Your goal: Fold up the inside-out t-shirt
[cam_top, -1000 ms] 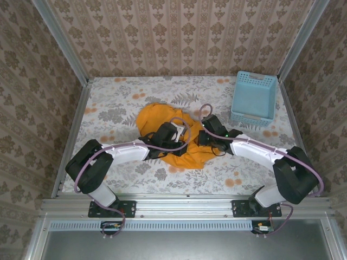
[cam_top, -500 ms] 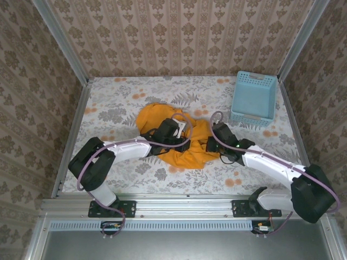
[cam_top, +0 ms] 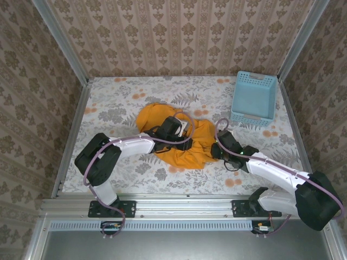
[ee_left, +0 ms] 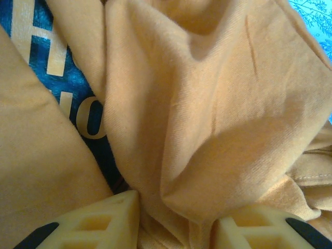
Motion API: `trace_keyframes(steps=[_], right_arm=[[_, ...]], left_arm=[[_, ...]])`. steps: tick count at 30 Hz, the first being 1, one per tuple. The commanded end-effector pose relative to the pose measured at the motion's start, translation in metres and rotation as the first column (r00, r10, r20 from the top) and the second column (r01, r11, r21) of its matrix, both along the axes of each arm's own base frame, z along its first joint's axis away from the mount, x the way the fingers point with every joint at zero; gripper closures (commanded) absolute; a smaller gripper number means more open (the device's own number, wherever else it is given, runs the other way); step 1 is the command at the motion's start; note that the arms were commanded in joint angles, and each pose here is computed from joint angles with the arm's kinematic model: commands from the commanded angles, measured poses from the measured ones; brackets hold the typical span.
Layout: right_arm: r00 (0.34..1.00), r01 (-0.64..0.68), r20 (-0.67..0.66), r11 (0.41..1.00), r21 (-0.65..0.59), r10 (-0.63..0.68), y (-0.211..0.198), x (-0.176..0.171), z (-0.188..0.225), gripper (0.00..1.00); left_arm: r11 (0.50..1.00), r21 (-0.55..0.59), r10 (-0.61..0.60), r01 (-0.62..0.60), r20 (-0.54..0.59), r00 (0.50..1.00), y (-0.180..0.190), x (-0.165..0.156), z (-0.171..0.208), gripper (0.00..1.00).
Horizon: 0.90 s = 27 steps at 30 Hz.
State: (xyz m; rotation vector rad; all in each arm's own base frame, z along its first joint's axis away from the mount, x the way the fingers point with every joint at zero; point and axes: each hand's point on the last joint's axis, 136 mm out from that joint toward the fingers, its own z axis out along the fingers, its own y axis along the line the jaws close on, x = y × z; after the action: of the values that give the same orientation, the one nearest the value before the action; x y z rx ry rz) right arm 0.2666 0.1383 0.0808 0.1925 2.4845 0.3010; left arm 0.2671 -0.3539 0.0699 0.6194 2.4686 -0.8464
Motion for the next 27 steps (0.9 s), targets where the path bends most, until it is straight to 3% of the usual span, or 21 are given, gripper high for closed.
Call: trace_keyframes(steps=[1, 8, 27], right_arm=[[0.999, -0.042, 0.028, 0.998, -0.037, 0.044, 0.005, 0.013, 0.019, 0.71], [0.993, -0.112, -0.033, 0.993, -0.047, 0.111, 0.027, 0.024, 0.012, 0.65], [0.980, -0.115, -0.183, 0.977, -0.177, 0.082, 0.034, 0.037, -0.043, 0.60]], left_arm=[[0.999, -0.016, -0.039, 0.040, 0.023, 0.999, -0.008, -0.002, 0.013, 0.62], [0.999, -0.014, -0.036, 0.036, 0.020, 0.999, -0.007, -0.004, 0.009, 0.62], [1.000, -0.008, -0.029, 0.029, 0.010, 1.000, -0.006, -0.005, 0.003, 0.64]])
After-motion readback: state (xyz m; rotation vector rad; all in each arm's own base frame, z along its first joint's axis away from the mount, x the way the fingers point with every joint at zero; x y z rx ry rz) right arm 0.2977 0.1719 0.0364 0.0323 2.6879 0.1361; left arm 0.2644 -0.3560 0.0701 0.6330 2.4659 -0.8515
